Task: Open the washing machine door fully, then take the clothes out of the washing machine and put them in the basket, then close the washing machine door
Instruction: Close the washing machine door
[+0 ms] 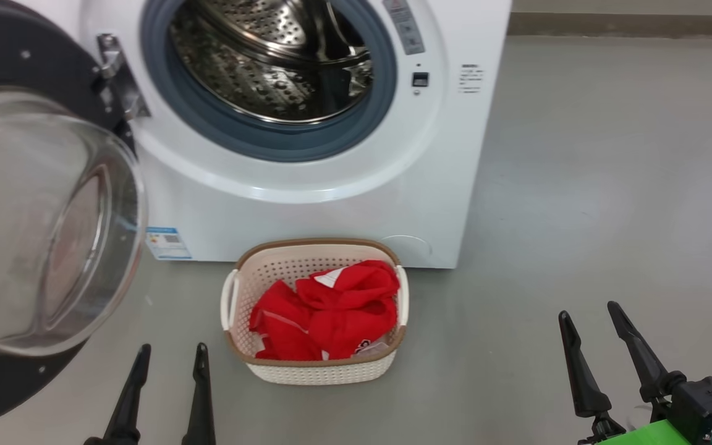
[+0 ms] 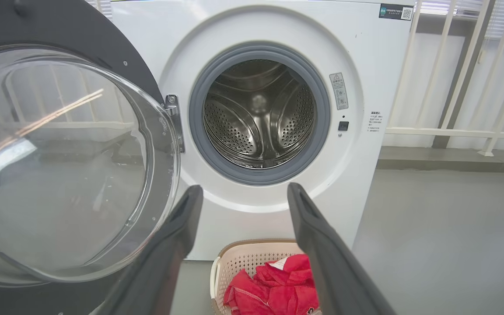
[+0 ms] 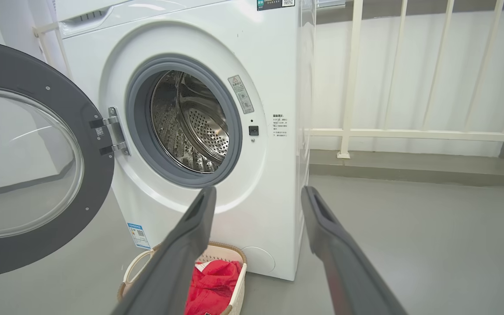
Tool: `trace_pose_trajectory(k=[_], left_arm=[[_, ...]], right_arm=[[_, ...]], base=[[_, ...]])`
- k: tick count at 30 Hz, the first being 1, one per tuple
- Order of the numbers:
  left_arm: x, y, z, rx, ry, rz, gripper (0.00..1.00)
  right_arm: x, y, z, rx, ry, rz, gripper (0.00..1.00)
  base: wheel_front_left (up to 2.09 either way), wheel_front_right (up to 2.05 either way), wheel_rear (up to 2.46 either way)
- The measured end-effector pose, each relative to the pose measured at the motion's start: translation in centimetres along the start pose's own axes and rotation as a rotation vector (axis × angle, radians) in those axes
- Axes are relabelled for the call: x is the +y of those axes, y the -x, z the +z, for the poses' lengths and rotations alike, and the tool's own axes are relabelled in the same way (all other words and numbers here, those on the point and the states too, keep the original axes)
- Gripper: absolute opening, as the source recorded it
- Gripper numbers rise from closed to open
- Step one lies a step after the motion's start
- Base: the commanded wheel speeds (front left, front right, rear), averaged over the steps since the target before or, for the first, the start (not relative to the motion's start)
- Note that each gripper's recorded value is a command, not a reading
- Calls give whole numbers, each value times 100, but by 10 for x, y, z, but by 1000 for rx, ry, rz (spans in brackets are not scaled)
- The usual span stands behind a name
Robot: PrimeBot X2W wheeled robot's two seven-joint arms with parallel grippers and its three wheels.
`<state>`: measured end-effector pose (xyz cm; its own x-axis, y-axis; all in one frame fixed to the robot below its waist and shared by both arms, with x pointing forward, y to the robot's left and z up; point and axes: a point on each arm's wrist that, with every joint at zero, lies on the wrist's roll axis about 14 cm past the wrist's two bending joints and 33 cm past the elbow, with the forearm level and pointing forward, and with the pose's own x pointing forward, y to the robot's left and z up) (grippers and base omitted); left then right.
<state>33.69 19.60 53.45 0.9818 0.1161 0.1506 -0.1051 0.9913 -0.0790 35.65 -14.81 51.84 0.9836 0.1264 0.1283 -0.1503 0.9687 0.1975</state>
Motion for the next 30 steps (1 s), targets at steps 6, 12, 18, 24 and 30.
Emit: trace_pose_trajectory(k=[6, 12, 18, 24, 30], left_arm=[[23, 11, 11, -29, -25, 74, 100], [45, 24, 20, -47, -45, 151, 100], [65, 38, 29, -66, -70, 221, 100], [80, 51, 35, -74, -80, 280, 100], [93, 66, 39, -81, -89, 336, 100]], right_arm=[[21, -13, -3, 6, -5, 72, 100], [45, -23, -9, 24, -15, 146, 100], [72, -30, -15, 38, -29, 227, 100], [92, -35, -18, 45, -37, 287, 100], [112, -39, -20, 50, -45, 346, 100]], base=[[0, 0, 0], [0, 0, 0], [0, 0, 0], [0, 0, 0], [0, 0, 0]])
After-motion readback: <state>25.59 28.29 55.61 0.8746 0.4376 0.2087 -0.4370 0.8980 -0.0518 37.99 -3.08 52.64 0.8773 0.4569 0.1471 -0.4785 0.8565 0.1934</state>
